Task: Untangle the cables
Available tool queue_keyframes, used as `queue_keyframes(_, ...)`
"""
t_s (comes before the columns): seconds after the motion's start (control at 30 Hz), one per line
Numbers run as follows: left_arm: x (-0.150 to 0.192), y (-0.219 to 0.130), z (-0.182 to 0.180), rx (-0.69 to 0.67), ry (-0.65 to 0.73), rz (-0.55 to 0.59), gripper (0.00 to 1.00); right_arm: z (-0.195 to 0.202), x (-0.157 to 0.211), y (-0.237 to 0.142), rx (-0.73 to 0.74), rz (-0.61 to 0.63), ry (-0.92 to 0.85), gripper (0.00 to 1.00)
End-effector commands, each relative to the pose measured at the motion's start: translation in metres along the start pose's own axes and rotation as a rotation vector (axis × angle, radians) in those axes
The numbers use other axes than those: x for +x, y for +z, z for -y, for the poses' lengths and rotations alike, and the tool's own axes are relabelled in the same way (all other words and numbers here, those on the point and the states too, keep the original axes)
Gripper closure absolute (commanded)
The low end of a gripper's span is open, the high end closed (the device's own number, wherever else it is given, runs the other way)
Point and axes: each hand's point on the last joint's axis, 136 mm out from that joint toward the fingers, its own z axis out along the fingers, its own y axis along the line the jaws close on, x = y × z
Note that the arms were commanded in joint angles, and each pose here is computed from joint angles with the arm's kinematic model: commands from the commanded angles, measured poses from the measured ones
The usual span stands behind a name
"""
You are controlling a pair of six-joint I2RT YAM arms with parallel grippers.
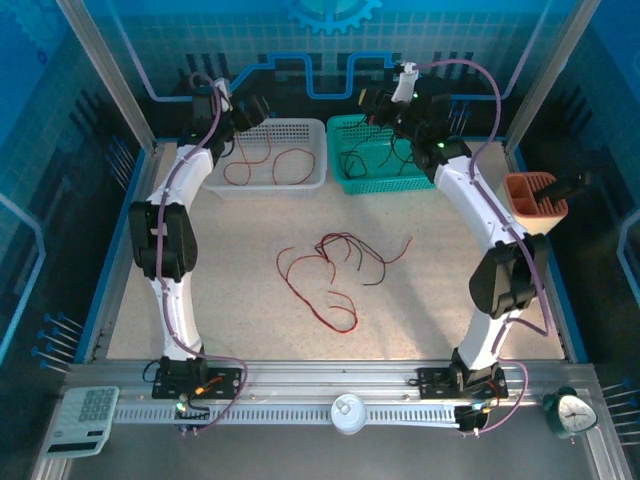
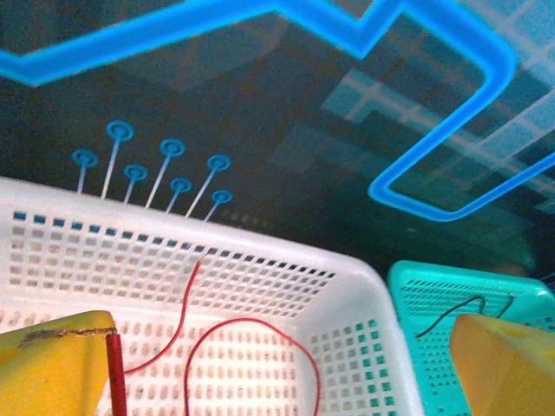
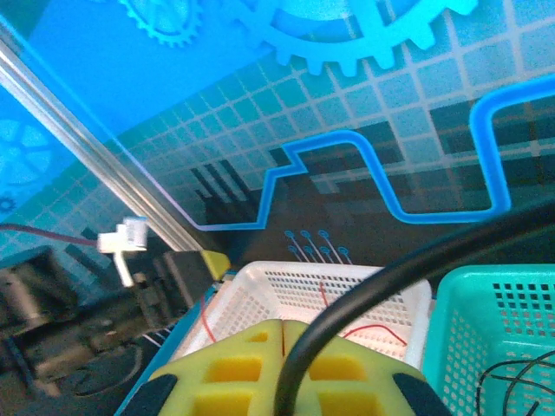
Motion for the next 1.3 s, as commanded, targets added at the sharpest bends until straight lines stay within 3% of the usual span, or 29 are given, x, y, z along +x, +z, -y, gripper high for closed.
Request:
queue_keyframes(0.0,-0.016,-0.008,0.025,0.071,0.034,0.003,0.01,0.019,-0.012,0.013,0.014,0.027,0.009,1.00)
queue_keyframes(0.2,-0.028,-0.019,0.051,0.131,0.015,0.007,0.01,0.068,0.013,0.048,0.095,-0.040,0.034,1.00)
queue_keyframes(0.47,0.000,-0.007,0.052,0.078,0.068,-0.088,0.01,0.137,0.065,0.090,0.224,-0.164,0.094,1.00)
queue_keyframes(0.57,0.027,0.009,0.031,-0.016,0.073,-0.212,0.01,0.158,0.088,0.102,0.262,-0.232,0.111,1.00)
queue_keyframes(0.67,0.050,0.014,0.016,-0.143,0.189,-0.308,0.01,0.170,0.105,0.107,0.294,-0.300,0.116,0.98)
queue_keyframes(0.83,0.074,0.007,-0.007,-0.335,0.355,-0.382,0.01,0.193,0.133,0.107,0.364,-0.388,0.123,0.91)
queue_keyframes(0.97,0.081,0.001,-0.012,-0.384,0.396,-0.406,0.01,0.208,0.149,0.103,0.397,-0.430,0.146,0.90)
queue_keyframes(1.17,0.078,-0.009,-0.009,-0.427,0.460,-0.410,0.01,0.214,0.155,0.099,0.414,-0.451,0.142,0.75)
queue_keyframes(1.27,0.077,-0.015,-0.008,-0.436,0.471,-0.412,0.01,0.217,0.153,0.095,0.430,-0.452,0.148,0.59)
